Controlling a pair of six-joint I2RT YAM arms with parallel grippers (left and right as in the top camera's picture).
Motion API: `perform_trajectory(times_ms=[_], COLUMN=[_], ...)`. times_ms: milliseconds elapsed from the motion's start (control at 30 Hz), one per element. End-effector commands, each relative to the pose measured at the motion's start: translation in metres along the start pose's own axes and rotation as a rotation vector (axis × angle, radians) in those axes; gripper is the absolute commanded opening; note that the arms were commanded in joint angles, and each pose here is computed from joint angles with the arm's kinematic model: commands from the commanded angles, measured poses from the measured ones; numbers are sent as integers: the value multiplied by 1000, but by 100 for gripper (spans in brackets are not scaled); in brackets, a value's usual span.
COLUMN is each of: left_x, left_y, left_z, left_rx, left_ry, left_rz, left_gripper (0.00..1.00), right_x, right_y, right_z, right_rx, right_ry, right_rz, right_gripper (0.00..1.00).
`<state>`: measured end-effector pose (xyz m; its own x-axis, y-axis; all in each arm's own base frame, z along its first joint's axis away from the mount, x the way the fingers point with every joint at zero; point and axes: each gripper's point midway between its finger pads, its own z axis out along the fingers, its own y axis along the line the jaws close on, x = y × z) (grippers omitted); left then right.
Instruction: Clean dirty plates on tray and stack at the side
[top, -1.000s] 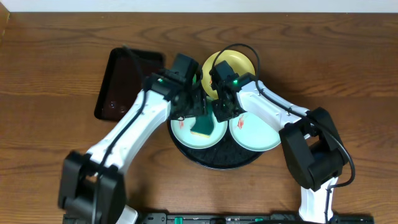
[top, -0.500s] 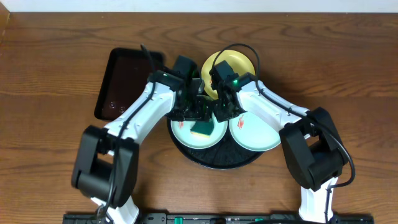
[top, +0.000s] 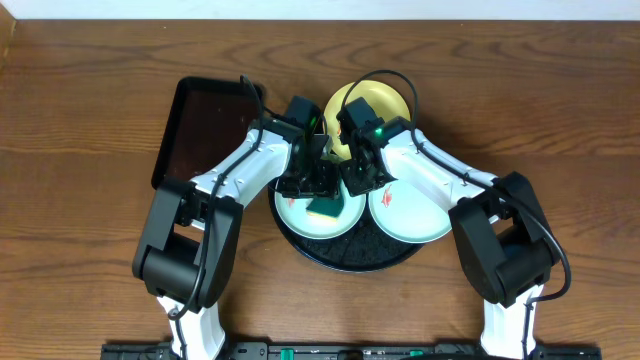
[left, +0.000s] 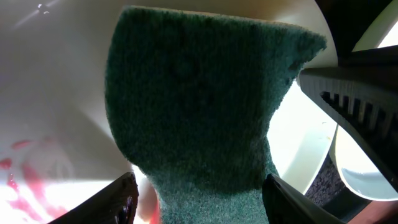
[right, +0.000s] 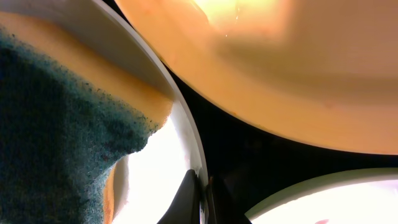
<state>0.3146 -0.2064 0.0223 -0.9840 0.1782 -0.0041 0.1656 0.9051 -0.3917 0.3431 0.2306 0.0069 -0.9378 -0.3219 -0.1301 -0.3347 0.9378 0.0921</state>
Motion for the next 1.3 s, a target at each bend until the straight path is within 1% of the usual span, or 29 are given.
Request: perform_trajectory(times_ms=[0,167,300,400,467,567,667,800,833,867,1067,1167,1267], left_x=[4,4,0,-1,0,3,5,5,5,6,11,14,16], left_y=[0,-4,-3,0,6,15,33,64,71,83,128,144,155], left_z=[5,7,11,16,21,29,33,24,21,17,-9,-19,-26], left_rx=[14,4,-24,-30,-51,-87,-179,-346,-383,-437,-661,-720,-746], left_ry=[19,15,-5,0,10,30,32,-5,-14,-28,-81,-87,-83], left_rz=[0,6,4,-8,-26,-46,-95,-204,-233,-273,-393,-426,-449], left_gripper=[63,58,55,51,42,35,27,10,8,8,8,8,8], right_x=[9,9,9,9,9,9,9,11,12,13,16,16,16], right_y=[-1,-1,-1,-1,-1,-1,-1,-1,-2,-2,-2,-3,-3], right_z=[5,5,5,5,5,5,5,5,5,5,4,4,4], right_rx=[6,6,6,7,7,7,7,9,10,12,14,15,15], right_ry=[33,32,32,33,33,33,35,43,47,52,61,61,60], right_rz=[-4,-4,-4,-4,-4,-4,-4,-4,-4,-4,8,22,23], right_gripper=[1,1,1,1,1,1,1,1,1,1,1,1,1])
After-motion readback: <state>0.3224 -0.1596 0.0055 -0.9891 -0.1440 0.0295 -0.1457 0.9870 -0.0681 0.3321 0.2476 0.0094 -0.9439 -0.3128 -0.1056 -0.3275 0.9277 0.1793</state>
